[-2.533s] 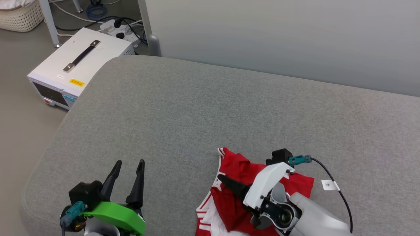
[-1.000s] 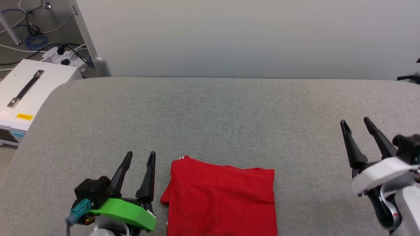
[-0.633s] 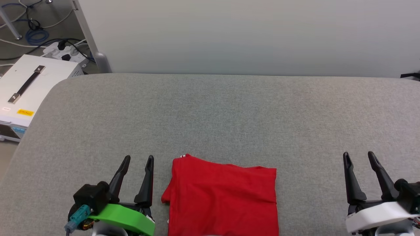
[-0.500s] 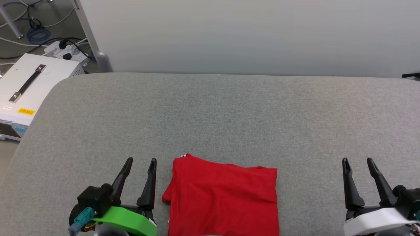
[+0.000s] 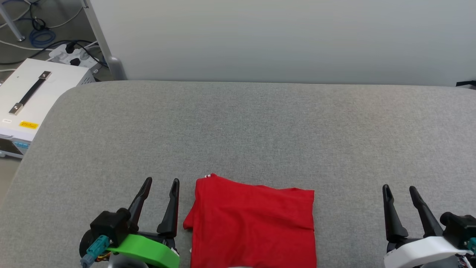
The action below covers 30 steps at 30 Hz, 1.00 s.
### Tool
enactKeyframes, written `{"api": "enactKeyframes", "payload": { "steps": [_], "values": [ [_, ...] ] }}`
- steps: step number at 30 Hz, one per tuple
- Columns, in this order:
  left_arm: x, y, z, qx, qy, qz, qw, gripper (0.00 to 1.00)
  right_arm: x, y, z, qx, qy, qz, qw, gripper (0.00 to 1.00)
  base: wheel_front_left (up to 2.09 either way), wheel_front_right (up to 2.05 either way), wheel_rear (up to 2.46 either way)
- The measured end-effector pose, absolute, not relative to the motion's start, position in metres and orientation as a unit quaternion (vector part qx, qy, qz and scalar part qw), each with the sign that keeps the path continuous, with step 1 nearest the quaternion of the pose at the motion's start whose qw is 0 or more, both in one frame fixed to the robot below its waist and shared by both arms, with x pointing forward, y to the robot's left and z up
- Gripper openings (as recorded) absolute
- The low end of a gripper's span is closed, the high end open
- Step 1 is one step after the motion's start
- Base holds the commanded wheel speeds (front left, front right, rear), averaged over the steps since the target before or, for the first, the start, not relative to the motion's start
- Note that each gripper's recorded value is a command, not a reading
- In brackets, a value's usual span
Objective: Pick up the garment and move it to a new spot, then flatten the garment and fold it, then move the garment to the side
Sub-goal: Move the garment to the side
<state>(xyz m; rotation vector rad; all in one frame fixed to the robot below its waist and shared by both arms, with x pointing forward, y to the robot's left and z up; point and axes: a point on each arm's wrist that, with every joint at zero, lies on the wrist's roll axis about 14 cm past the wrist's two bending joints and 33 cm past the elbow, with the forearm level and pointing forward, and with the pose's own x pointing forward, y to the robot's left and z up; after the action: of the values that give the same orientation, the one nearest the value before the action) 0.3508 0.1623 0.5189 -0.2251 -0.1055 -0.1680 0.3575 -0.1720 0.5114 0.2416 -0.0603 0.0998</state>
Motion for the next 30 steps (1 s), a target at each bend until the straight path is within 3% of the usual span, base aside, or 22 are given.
{"api": "enactKeyframes", "payload": {
  "steps": [4, 8, 16, 30],
  "values": [
    [0.350, 0.162, 0.518, -0.111, -0.051, -0.083, 0.989, 1.00, 0.359, -0.161, 0.501, 0.122, 0.020, 0.072, 0.990, 1.00, 0.00, 0.00, 0.00],
    [0.350, 0.163, 0.516, -0.111, -0.047, -0.081, 0.989, 1.00, 0.355, -0.138, 0.480, 0.106, 0.129, 0.120, 0.979, 1.00, 0.00, 0.00, 0.00],
    [0.348, 0.167, 0.502, -0.111, -0.026, -0.074, 0.991, 1.00, 0.326, -0.090, 0.443, 0.067, 0.352, 0.204, 0.911, 1.00, 0.00, 0.00, 0.00],
    [0.354, 0.179, 0.489, -0.104, -0.005, -0.055, 0.993, 1.00, 0.341, -0.063, 0.404, 0.050, 0.466, 0.231, 0.852, 1.00, 0.00, 0.00, 0.00]
  ]
}}
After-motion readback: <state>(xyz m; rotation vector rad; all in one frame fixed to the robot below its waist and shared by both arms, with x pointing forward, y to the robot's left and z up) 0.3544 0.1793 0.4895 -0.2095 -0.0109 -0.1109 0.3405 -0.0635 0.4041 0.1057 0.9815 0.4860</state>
